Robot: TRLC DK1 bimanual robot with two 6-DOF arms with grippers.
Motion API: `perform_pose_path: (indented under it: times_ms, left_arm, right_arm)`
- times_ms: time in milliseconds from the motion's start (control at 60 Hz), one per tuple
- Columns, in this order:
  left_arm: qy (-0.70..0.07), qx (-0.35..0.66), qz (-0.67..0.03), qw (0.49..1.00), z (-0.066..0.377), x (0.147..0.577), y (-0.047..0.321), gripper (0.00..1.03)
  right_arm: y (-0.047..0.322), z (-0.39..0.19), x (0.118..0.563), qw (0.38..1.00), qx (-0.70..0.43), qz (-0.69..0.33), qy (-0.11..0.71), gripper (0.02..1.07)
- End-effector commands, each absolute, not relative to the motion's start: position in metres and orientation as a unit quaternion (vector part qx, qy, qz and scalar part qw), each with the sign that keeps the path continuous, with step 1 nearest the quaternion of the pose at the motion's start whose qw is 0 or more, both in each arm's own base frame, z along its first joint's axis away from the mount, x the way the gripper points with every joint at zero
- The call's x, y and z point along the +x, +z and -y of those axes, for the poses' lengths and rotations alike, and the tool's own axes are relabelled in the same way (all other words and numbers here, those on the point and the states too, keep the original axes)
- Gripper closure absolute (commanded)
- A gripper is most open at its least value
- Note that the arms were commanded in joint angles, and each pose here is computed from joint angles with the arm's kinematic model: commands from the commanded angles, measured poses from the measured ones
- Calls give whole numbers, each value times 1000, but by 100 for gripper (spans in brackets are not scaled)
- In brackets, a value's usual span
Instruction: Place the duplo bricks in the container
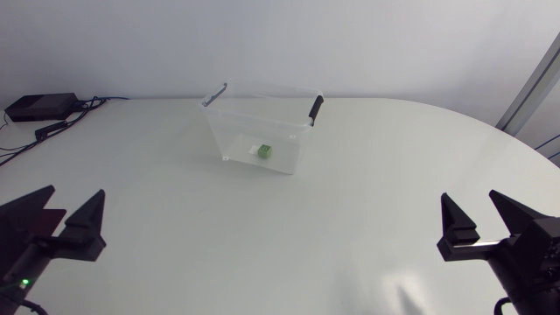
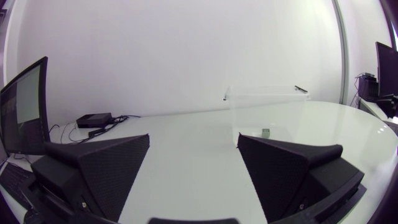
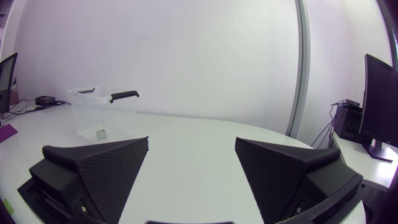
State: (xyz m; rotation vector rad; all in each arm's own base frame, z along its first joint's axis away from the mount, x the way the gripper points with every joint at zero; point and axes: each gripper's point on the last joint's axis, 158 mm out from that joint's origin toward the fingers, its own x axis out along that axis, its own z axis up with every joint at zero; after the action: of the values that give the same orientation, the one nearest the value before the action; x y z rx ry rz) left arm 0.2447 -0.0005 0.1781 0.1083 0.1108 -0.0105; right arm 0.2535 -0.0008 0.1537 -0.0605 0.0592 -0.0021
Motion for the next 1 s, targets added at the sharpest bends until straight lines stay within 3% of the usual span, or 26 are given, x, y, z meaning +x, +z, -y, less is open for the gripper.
perform_pose_path:
  times_ms: [0,217,367,567,867,983]
  left_arm:
    - [-4,63,-51,997,0,245,215,4]
    - [-5,57,-125,991,-1,244,250,4]
    - [-8,40,-220,975,-1,233,250,4]
    - [-44,61,-294,953,12,205,252,4]
    - [-153,95,-415,892,49,167,188,4]
    - [-215,137,-411,875,69,159,182,4]
  right_arm:
    - [149,-2,254,999,-38,-28,5,6]
    - [149,-2,254,999,-38,-28,5,6]
    - [149,-2,254,999,-38,-28,5,6]
    - [149,-2,254,999,-38,-28,5,6]
    - [149,-2,254,999,-38,-28,5,6]
    - [149,-2,254,999,-38,-28,5,6]
